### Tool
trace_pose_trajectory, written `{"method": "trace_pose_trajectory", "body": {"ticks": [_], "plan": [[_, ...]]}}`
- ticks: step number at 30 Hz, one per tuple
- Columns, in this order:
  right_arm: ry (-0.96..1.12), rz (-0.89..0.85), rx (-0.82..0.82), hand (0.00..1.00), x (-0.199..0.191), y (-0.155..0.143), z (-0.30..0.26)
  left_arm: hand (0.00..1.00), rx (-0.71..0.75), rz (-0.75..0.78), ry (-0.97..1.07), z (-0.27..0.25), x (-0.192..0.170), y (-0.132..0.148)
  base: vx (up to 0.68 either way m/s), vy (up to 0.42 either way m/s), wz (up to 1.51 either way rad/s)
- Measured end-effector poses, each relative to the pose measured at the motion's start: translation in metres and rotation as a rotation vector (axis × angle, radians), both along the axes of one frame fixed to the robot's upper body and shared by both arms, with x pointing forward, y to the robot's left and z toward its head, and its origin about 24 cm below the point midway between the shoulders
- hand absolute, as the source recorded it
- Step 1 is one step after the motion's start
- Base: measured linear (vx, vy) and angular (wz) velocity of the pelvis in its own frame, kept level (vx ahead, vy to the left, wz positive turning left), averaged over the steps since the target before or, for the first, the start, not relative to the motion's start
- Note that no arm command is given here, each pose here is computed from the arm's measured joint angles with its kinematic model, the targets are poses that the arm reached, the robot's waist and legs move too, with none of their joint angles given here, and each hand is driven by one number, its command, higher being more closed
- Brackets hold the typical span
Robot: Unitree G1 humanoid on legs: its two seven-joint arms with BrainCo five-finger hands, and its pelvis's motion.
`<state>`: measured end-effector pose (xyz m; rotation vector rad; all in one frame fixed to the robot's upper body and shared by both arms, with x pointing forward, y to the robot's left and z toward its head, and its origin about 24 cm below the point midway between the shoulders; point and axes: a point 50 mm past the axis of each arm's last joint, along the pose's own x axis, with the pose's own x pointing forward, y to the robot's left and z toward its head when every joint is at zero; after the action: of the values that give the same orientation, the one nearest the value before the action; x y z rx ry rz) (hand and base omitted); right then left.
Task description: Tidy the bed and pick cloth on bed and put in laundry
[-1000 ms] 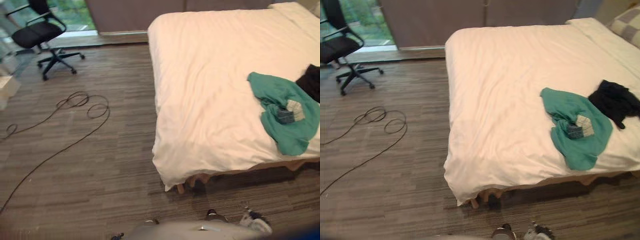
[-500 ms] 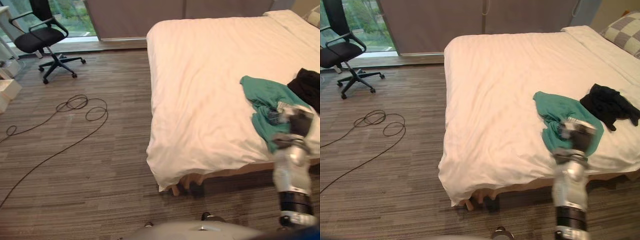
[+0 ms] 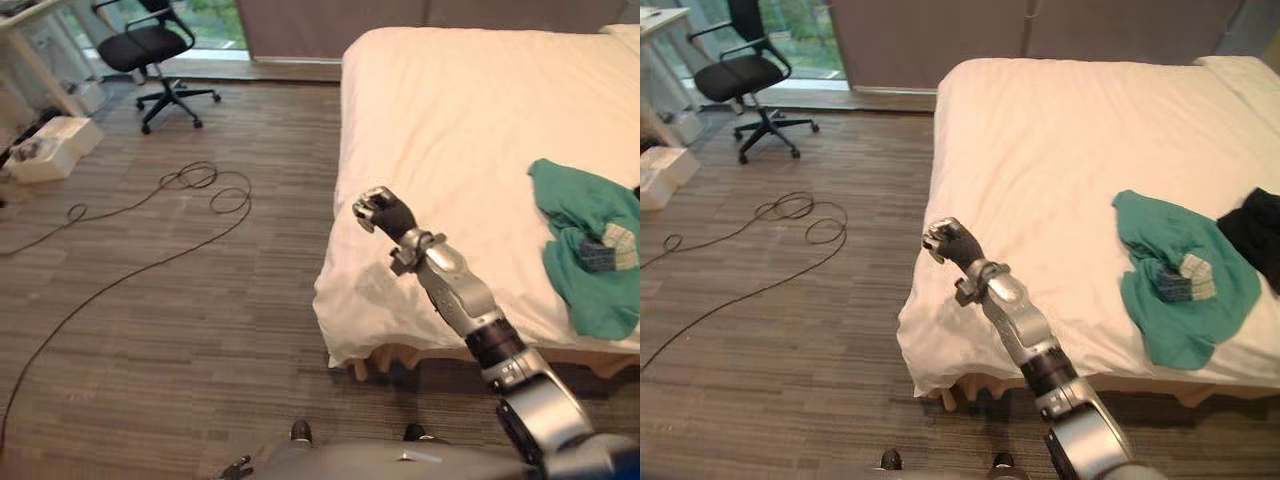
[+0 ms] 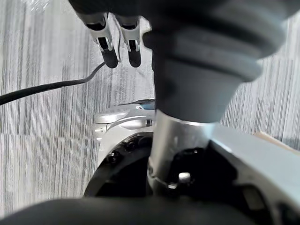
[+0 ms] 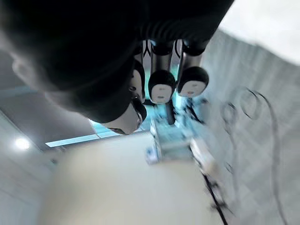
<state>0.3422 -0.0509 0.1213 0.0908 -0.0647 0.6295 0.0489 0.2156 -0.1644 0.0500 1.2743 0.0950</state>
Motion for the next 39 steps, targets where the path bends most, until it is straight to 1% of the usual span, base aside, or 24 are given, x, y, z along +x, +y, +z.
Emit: {"method": "trace_pose_trajectory", "body": {"ticks": [2, 6, 9, 11, 12, 13, 14, 15, 16, 17, 18, 19, 20, 22, 24, 26, 28, 30, 33, 37, 39], "plan": [[-0.049, -0.009, -0.009, 1.00, 0.015, 0.012, 0.026, 0.00, -0.011, -0.063, -0.056, 0.004, 0.023, 0.001, -0.16, -0.055, 0.30], [-0.108, -0.025, -0.011, 1.00, 0.031, 0.033, 0.064, 0.00, -0.028, -0.176, -0.179, 0.018, 0.064, 0.002, -0.15, -0.028, 0.26], [-0.158, -0.030, -0.015, 1.00, 0.036, 0.046, 0.091, 0.00, -0.014, -0.264, -0.263, 0.031, 0.085, 0.000, -0.13, 0.021, 0.22], [-0.179, -0.043, -0.013, 1.00, 0.037, 0.049, 0.099, 0.00, -0.008, -0.316, -0.284, 0.037, 0.098, 0.000, -0.10, 0.027, 0.08], [-0.177, -0.061, -0.014, 1.00, 0.039, 0.049, 0.101, 0.00, 0.000, -0.330, -0.280, 0.039, 0.102, 0.003, -0.08, 0.025, 0.03], [-0.170, -0.082, -0.020, 1.00, 0.040, 0.048, 0.100, 0.00, 0.043, -0.308, -0.256, 0.038, 0.105, 0.011, -0.05, 0.016, 0.09], [-0.169, -0.095, -0.021, 1.00, 0.042, 0.048, 0.101, 0.00, 0.097, -0.256, -0.254, 0.040, 0.113, 0.019, -0.03, 0.009, 0.14], [-0.171, -0.128, -0.022, 1.00, 0.046, 0.045, 0.107, 0.00, 0.158, -0.186, -0.299, 0.050, 0.139, 0.025, -0.02, 0.014, 0.27], [-0.186, -0.158, -0.022, 1.00, 0.049, 0.043, 0.116, 0.00, 0.187, -0.173, -0.378, 0.066, 0.169, 0.024, -0.04, 0.044, 0.44], [-0.212, -0.198, -0.021, 1.00, 0.052, 0.036, 0.127, 0.00, 0.205, -0.174, -0.481, 0.088, 0.203, 0.020, -0.05, 0.051, 0.47], [-0.227, -0.229, -0.007, 1.00, 0.054, 0.030, 0.135, 0.00, 0.199, -0.173, -0.563, 0.107, 0.229, 0.013, -0.09, 0.054, 0.34], [-0.238, -0.276, 0.035, 1.00, 0.058, 0.022, 0.147, 0.00, 0.179, -0.178, -0.668, 0.133, 0.258, 0.001, -0.09, 0.049, 0.16], [-0.237, -0.312, 0.078, 1.00, 0.060, 0.015, 0.155, 0.00, 0.146, -0.184, -0.741, 0.153, 0.278, -0.013, -0.08, 0.057, 0.05], [-0.239, -0.383, 0.128, 1.00, 0.065, 0.000, 0.165, 0.00, 0.098, -0.194, -0.815, 0.175, 0.298, -0.032, -0.06, 0.060, 0.03], [-0.217, -0.451, 0.191, 1.00, 0.071, -0.023, 0.168, 0.00, 0.077, -0.204, -0.827, 0.183, 0.305, -0.041, -0.04, 0.049, -0.02], [-0.192, -0.533, 0.254, 1.00, 0.077, -0.057, 0.171, 0.00, 0.065, -0.214, -0.814, 0.186, 0.310, -0.049, -0.04, 0.046, -0.11], [-0.190, -0.549, 0.297, 1.00, 0.077, -0.071, 0.174, 0.00, 0.050, -0.192, -0.801, 0.186, 0.312, -0.049, -0.05, 0.017, -0.26], [-0.221, -0.478, 0.320, 1.00, 0.074, -0.063, 0.179, 0.00, 0.036, -0.185, -0.792, 0.190, 0.316, -0.052, -0.03, 0.017, -0.25], [-0.205, -0.432, 0.358, 1.00, 0.074, -0.062, 0.173, 0.00, -0.025, -0.175, -0.823, 0.203, 0.325, -0.069, -0.02, 0.007, -0.10], [-0.179, -0.301, 0.424, 1.00, 0.068, -0.040, 0.161, 0.00, -0.112, -0.060, -0.827, 0.207, 0.327, -0.072, 0.03, 0.034, -0.13], [-0.157, -0.219, 0.443, 1.00, 0.063, -0.027, 0.144, 0.00, -0.142, -0.015, -0.814, 0.203, 0.325, -0.075, 0.09, 0.066, -0.22]]}}
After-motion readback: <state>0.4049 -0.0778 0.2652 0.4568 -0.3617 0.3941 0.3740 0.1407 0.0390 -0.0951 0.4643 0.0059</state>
